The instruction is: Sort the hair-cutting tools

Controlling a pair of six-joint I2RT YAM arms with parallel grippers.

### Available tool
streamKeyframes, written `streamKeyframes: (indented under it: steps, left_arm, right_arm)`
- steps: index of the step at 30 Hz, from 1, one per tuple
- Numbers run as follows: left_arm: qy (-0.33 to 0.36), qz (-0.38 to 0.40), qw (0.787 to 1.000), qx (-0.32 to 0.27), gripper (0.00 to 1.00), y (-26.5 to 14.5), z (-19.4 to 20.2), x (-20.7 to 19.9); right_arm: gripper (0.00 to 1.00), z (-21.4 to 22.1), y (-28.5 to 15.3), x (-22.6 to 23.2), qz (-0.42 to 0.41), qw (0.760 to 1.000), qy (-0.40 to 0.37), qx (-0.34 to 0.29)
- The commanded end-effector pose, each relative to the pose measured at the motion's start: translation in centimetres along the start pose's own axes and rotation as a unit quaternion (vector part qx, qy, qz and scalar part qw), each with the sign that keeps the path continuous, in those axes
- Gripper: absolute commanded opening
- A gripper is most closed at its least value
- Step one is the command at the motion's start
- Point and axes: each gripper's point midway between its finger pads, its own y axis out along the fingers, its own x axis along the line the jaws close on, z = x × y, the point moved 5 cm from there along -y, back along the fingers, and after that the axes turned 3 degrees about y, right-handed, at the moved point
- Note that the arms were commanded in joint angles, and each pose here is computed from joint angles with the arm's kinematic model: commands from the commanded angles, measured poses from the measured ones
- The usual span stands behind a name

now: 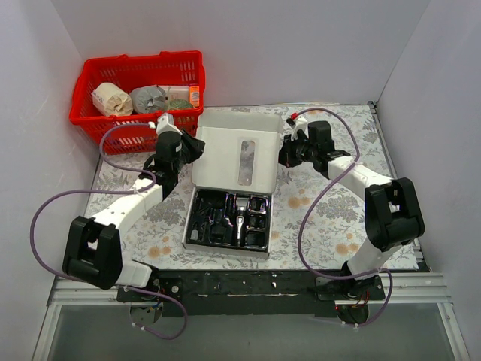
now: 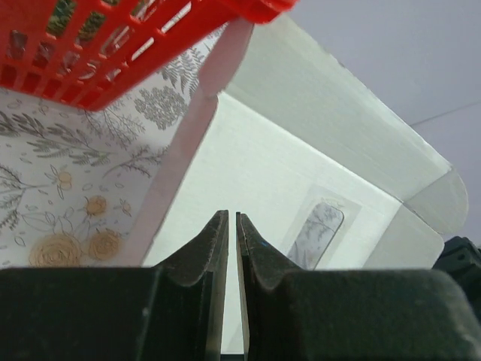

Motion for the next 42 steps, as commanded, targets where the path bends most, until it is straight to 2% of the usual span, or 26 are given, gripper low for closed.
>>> streamKeyframes:
  steps: [1,9,14,15,17,18,20,25,29,33,39,42]
  left_arm:
    - [-0.011,0.041,0.999,-0.013,0.09,-2.3,-0.5,-1.5]
    - [-0.003,0.033,0.999,-0.001,0.08,-3.5,0.1,-1.1]
    - [0.009,0.004,0.999,-0.031,0.09,-4.5,-1.7,-0.9]
    - [0.016,-0.028,0.999,-0.021,0.09,-4.6,-1.5,-0.1]
    - [0.024,-0.070,0.996,-0.046,0.10,-4.6,-3.6,-0.2]
    - [0.033,-0.104,0.994,-0.029,0.10,-4.7,-3.3,0.6]
    - [0.045,-0.137,0.989,-0.040,0.10,-4.4,-4.4,0.7]
    - [0.079,-0.211,0.974,-0.029,0.10,-3.4,-4.0,2.8]
    - [0.090,-0.278,0.956,-0.003,0.09,-2.1,-2.5,5.7]
    - [0.091,-0.333,0.938,0.028,0.06,-3.0,-0.9,8.6]
    - [0.089,-0.375,0.918,0.096,0.00,-5.1,2.0,11.5]
    - [0.091,-0.367,0.918,0.120,0.00,-6.4,3.0,11.8]
  right_arm:
    - [0.01,-1.9,-1.3,2.9,-0.017,0.997,-0.051,-0.048]
    - [0.01,-1.3,-1.4,1.3,0.057,0.998,-0.017,-0.013]
    - [0.01,0.1,-1.4,-0.6,0.128,0.992,0.002,0.022]
    - [0.01,0.1,-1.5,-0.8,0.136,0.990,0.003,0.021]
    - [0.01,0.1,-2.0,-1.4,0.167,0.986,0.005,0.019]
    - [0.01,0.1,-2.2,-1.6,0.177,0.984,0.007,0.018]
    - [0.01,-0.2,-2.7,-1.6,0.187,0.982,0.005,0.013]
    - [0.01,-0.5,-4.4,-1.1,0.204,0.979,0.007,0.009]
    - [0.01,1.4,-5.7,0.0,0.204,0.978,0.018,0.032]
    - [0.01,3.9,-6.8,1.2,0.217,0.975,0.018,0.047]
    - [0.01,9.2,-8.0,3.7,0.210,0.973,0.037,0.087]
    - [0.01,12.2,-8.6,4.8,0.217,0.969,0.042,0.109]
